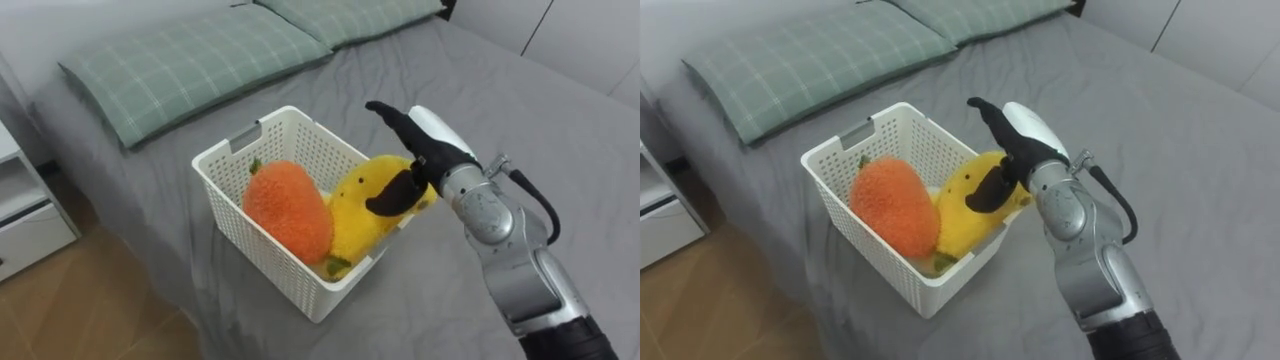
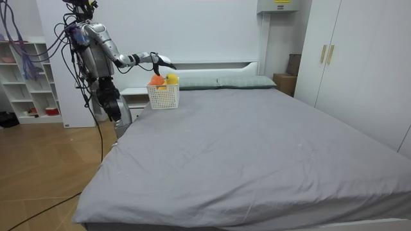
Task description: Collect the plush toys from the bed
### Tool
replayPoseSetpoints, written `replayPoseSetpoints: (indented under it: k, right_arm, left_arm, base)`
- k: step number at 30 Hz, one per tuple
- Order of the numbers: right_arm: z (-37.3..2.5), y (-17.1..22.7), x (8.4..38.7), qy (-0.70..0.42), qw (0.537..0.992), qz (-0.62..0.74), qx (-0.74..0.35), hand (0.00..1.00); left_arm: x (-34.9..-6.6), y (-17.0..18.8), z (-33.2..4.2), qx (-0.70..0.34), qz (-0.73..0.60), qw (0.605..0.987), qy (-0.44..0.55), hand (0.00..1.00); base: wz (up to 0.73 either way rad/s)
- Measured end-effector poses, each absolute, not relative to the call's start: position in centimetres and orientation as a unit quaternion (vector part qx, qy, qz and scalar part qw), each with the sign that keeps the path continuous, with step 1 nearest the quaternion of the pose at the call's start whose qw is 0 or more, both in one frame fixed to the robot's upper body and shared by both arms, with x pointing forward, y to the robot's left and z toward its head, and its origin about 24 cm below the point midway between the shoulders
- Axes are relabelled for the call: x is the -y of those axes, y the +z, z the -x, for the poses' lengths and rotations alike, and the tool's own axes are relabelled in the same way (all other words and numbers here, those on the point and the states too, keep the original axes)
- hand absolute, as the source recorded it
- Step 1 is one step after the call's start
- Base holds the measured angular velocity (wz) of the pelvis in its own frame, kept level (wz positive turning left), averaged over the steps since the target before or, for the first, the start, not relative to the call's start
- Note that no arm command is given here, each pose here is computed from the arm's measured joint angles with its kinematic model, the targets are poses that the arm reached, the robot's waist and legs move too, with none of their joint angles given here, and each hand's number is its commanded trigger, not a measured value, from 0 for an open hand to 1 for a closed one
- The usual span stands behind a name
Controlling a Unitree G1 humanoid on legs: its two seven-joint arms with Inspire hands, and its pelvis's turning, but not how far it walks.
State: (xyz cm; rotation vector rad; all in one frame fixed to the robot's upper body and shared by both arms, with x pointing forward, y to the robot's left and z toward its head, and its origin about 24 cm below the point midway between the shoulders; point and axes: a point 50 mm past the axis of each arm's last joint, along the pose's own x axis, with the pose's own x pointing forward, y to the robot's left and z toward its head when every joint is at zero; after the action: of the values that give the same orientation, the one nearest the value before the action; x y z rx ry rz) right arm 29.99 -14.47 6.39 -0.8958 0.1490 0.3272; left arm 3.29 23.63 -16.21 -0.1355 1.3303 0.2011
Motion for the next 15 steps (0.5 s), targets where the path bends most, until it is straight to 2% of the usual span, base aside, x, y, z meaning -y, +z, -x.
replayPoseSetpoints:
  k: [15]
  right_arm:
    - [-30.02, 6.01, 14.70, 0.150, 0.885, 0.435, -0.077, 0.00]
  left_arm:
    - [-23.59, -16.27, -3.16, -0.619, 0.063, 0.778, 0.093, 0.00]
  base:
    - [0.00]
